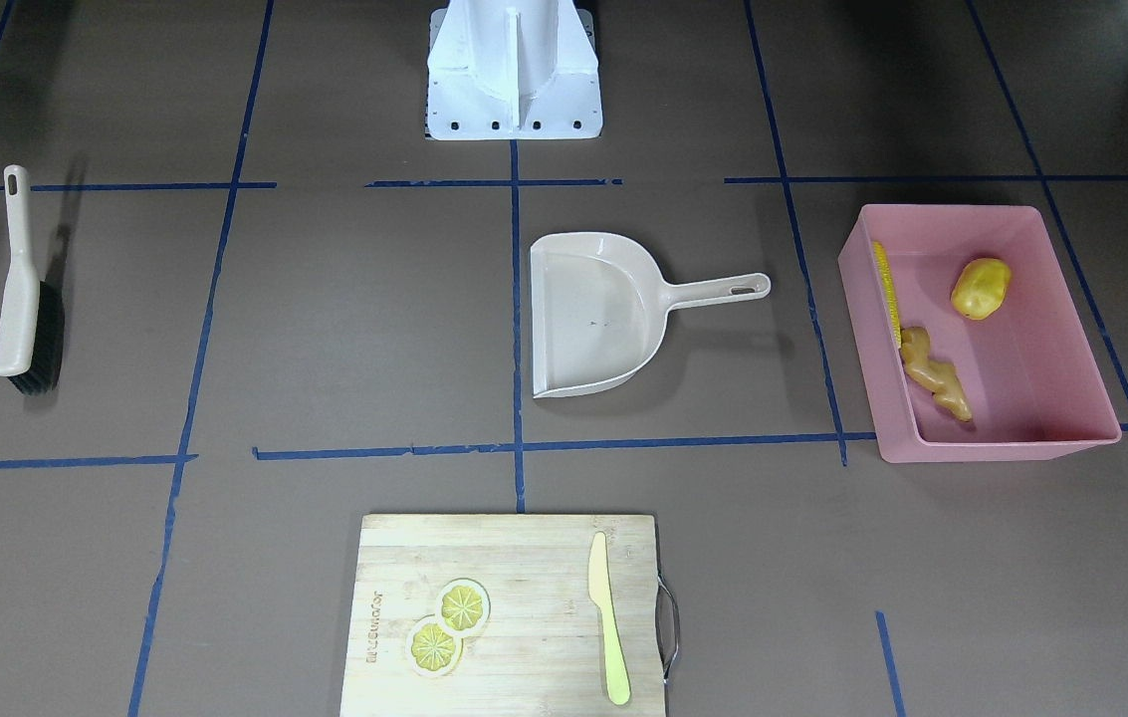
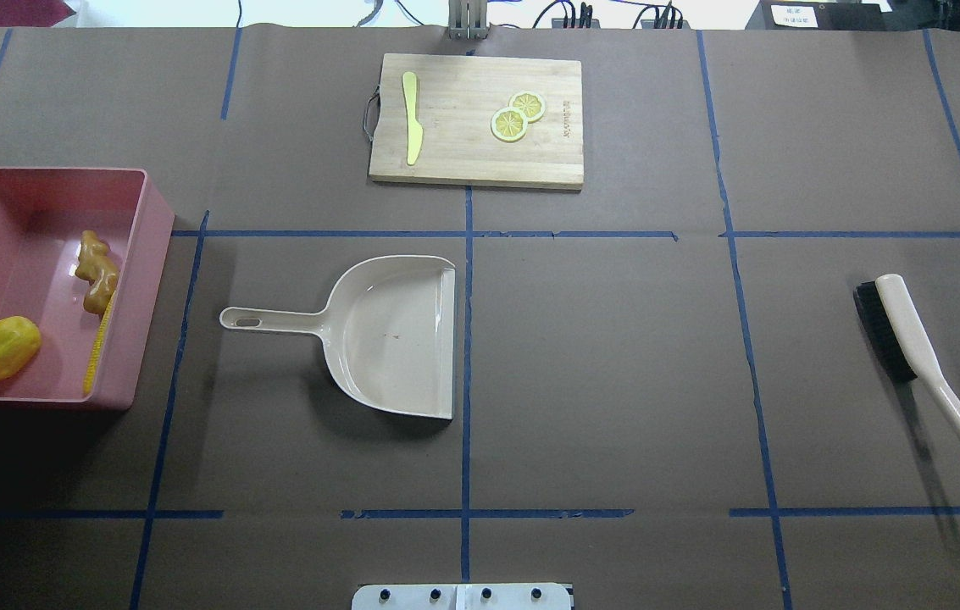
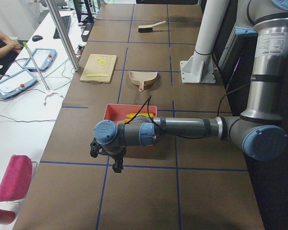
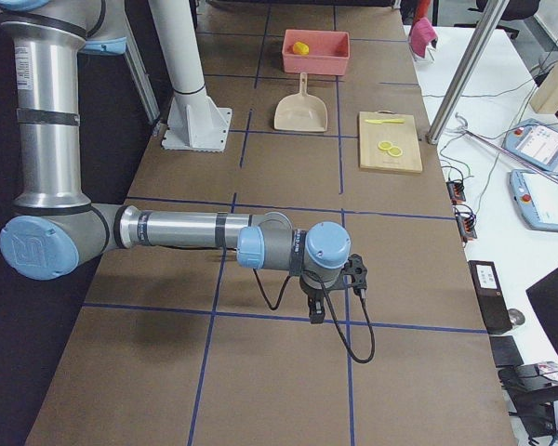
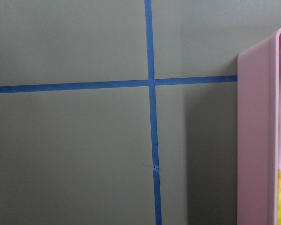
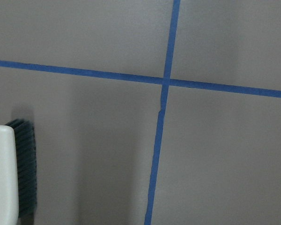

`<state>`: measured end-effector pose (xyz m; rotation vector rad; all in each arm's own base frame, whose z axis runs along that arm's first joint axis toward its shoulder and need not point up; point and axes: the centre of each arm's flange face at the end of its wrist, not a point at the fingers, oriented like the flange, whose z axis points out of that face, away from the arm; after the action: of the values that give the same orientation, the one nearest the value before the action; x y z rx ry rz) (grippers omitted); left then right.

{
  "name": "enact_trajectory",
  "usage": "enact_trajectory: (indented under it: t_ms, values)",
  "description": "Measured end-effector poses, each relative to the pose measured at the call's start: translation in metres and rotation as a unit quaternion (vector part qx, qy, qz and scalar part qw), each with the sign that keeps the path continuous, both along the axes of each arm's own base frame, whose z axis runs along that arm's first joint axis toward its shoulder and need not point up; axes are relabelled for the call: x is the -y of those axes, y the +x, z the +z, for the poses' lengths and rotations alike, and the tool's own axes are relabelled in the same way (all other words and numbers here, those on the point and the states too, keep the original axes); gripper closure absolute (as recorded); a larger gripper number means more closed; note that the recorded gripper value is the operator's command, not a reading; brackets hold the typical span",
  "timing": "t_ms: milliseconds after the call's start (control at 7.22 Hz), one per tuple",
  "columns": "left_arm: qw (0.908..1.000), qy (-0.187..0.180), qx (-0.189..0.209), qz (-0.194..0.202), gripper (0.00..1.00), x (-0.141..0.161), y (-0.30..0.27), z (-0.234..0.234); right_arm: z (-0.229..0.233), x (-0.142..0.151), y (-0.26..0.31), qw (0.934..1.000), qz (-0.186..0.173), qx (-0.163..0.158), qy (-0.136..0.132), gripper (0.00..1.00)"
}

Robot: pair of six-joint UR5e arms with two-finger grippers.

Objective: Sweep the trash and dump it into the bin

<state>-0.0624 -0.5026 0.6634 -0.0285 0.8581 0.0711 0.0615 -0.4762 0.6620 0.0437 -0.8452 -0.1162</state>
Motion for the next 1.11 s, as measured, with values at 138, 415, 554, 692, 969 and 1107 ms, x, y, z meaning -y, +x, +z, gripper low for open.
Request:
enact_trajectory:
  t_ms: [138, 415, 554, 692, 969, 1107]
  values:
    - [0.9999, -0.001, 0.013, 0.001, 0.00, -0.001, -0.002, 0.003, 0.013, 0.000, 0.000, 1.0000, 0.002, -0.001, 0.002, 0.00]
    - [0.9998, -0.002, 0.022, 0.002, 0.00, -0.002, -0.003, 0.005, 0.018, 0.000, 0.011, 0.9997, 0.025, -0.001, -0.003, 0.00]
    - [0.9997, -0.001, 0.023, 0.002, 0.00, -0.002, -0.003, 0.005, 0.014, 0.001, 0.018, 0.9991, 0.042, -0.001, -0.008, 0.00]
    - [0.9997, -0.001, 0.023, 0.003, 0.00, -0.002, -0.003, 0.005, 0.005, 0.002, 0.021, 0.9981, 0.060, 0.000, -0.013, 0.00]
    - [0.9997, -0.001, 0.023, 0.003, 0.00, -0.002, -0.003, 0.006, -0.010, 0.003, 0.022, 0.9963, 0.084, 0.003, -0.018, 0.00]
    - [0.9997, -0.001, 0.023, 0.002, 0.00, -0.001, -0.003, 0.005, -0.011, 0.001, 0.023, 0.9959, 0.088, 0.004, -0.021, 0.00]
